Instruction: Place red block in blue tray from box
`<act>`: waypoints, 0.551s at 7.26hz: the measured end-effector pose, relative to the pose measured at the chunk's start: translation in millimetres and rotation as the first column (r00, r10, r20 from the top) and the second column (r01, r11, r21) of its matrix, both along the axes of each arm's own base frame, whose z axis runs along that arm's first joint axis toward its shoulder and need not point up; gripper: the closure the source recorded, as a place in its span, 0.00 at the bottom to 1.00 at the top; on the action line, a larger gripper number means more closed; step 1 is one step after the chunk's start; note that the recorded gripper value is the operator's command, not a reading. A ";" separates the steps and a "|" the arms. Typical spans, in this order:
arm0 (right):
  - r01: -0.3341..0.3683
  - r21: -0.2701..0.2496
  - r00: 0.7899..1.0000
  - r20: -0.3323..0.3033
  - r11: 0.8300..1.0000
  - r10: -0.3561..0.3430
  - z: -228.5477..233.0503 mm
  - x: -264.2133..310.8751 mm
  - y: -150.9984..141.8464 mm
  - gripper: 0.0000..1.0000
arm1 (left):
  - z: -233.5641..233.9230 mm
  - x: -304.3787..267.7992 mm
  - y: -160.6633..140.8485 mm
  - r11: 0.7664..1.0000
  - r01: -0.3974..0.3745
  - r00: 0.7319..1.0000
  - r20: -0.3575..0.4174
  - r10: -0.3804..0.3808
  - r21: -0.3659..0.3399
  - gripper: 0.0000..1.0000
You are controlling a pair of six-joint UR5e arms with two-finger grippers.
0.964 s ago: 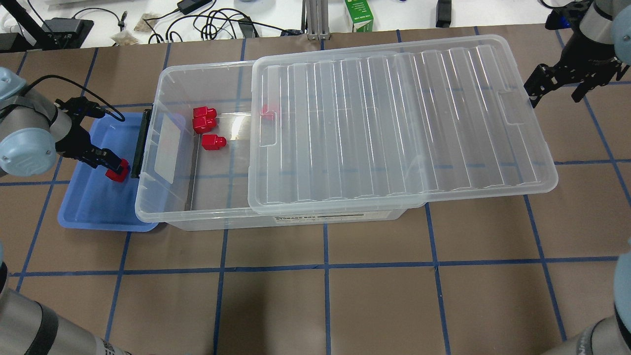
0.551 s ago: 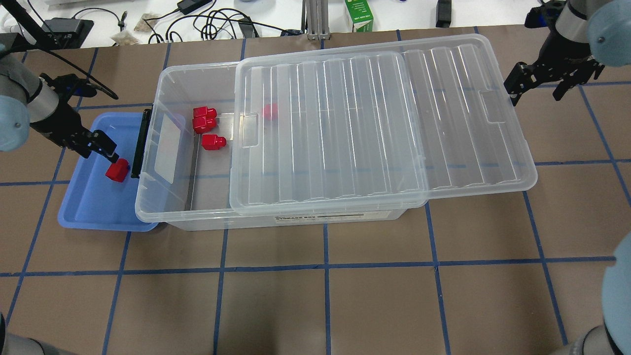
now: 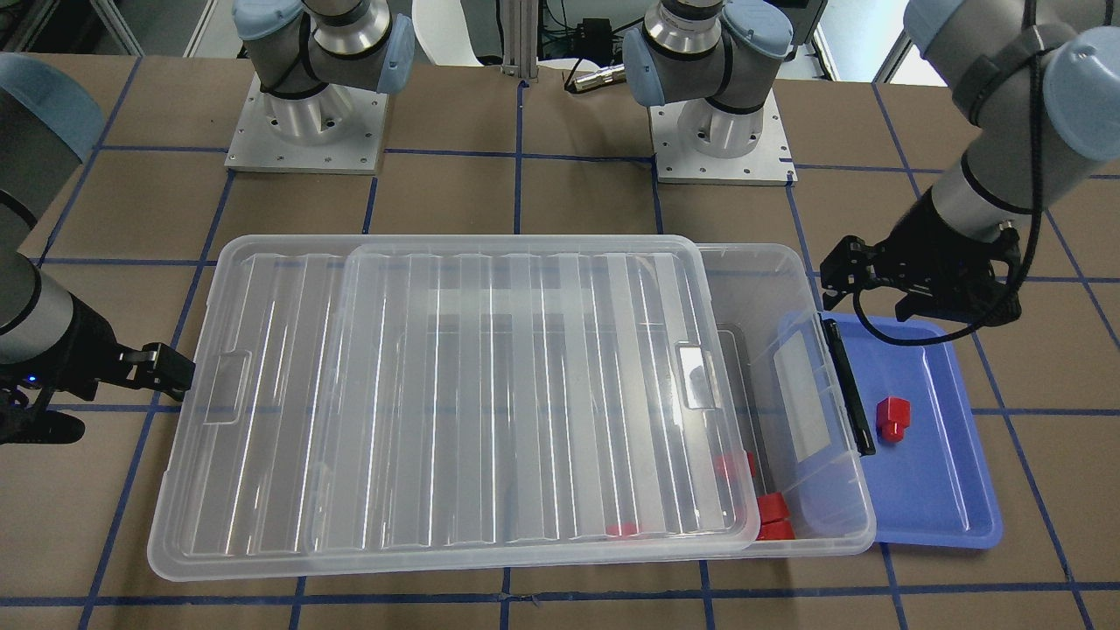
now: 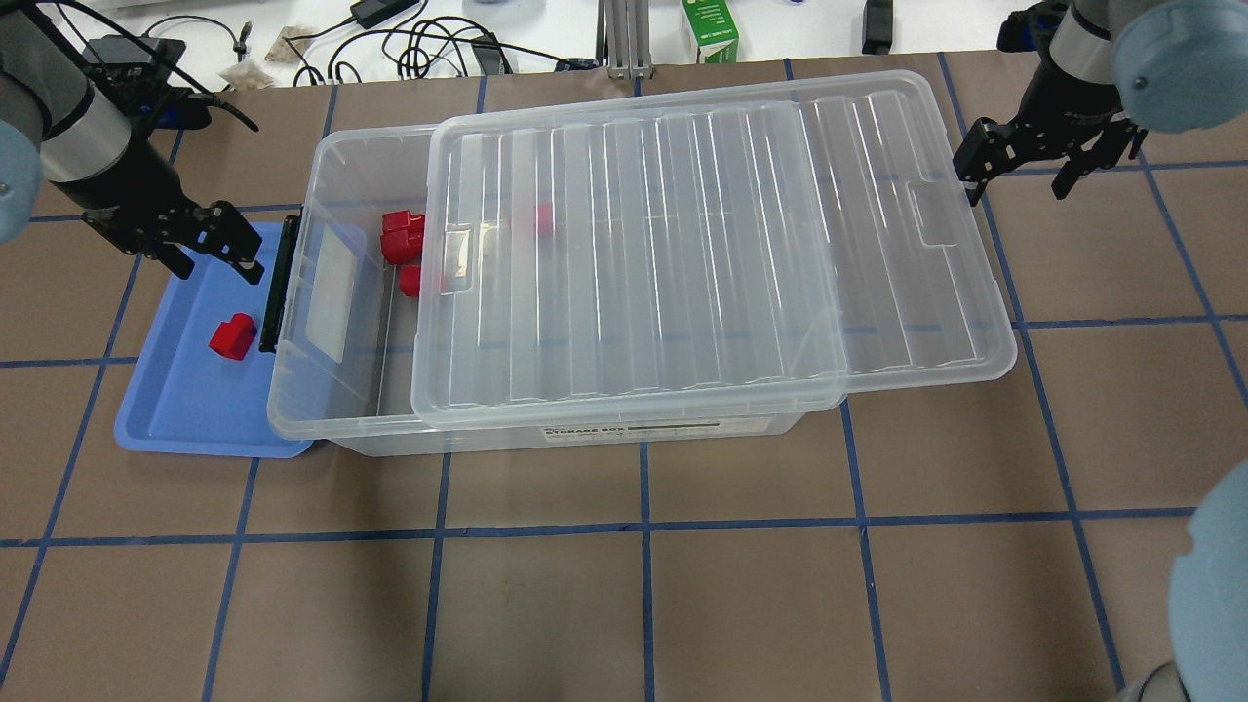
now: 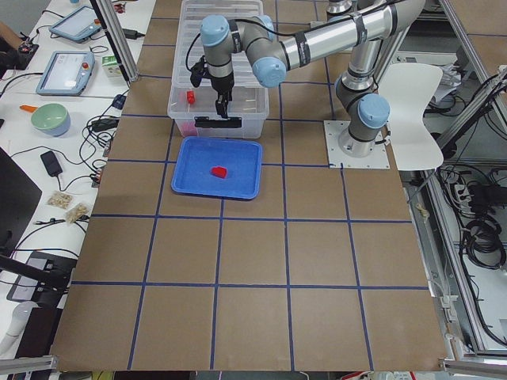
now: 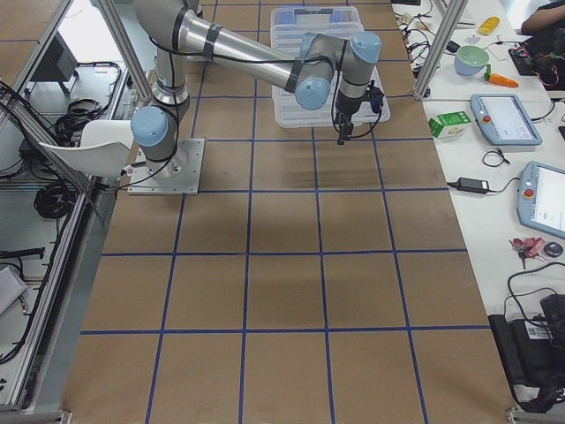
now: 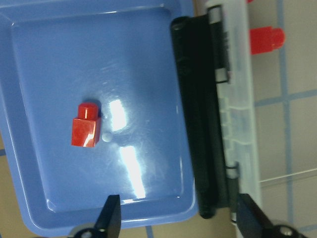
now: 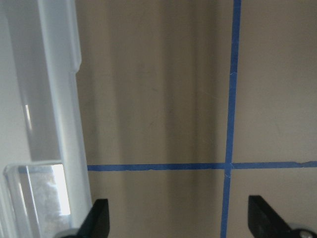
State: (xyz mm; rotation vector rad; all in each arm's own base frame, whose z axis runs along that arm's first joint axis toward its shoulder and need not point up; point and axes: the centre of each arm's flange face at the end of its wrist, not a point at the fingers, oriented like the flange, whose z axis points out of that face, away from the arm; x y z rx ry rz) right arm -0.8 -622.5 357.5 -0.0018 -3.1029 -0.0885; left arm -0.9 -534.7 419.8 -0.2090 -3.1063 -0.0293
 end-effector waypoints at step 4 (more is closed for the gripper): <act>0.052 -0.004 0.999 -0.006 0.999 -0.052 -0.3 55.4 2.6 0.00 | 51.4 -89.1 41.8 0.997 -0.056 0.998 0.007 0.057 -0.062 0.00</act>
